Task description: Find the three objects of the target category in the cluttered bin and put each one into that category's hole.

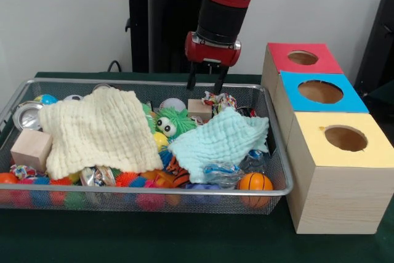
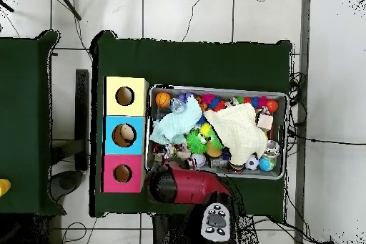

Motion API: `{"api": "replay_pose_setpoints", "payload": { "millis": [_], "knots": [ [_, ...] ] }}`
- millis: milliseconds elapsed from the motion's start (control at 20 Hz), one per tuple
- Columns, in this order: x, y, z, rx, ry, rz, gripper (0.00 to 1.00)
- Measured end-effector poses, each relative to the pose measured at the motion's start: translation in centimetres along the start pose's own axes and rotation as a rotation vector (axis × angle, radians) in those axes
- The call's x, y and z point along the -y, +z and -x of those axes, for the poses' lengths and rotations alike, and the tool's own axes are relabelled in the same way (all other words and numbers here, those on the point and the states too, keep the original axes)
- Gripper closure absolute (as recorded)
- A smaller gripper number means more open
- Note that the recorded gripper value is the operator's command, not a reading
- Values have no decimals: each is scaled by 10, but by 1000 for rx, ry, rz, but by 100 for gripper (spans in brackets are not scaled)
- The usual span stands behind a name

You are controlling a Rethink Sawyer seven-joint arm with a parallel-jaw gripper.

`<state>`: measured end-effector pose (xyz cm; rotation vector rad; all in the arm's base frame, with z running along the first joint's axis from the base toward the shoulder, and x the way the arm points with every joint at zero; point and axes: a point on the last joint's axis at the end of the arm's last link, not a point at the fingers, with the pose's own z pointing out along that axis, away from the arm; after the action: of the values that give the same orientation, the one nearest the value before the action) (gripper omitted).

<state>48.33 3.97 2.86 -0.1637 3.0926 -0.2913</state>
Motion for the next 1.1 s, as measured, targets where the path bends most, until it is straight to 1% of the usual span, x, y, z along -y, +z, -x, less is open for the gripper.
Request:
{"api": "replay_pose_setpoints", "payload": {
  "millis": [50, 100, 200, 300, 400, 450, 650, 800, 950, 1000, 1100],
  "knots": [
    [4, -7, 9, -13, 53, 26, 0],
    [5, -8, 10, -15, 64, 31, 0],
    [8, -12, 16, -23, 99, 50, 0],
    [13, -19, 24, -27, 157, 78, 0],
    [15, -22, 29, -25, 187, 91, 0],
    [15, -26, 33, -22, 214, 105, 0],
    [11, -30, 36, -20, 239, 120, 0],
    [5, -31, 33, -34, 263, 138, 0],
    [-1, -30, 29, -47, 269, 148, 0],
    [-7, -28, 24, -56, 269, 155, 0],
    [-11, -27, 22, -60, 268, 157, 0]
  ]
}}
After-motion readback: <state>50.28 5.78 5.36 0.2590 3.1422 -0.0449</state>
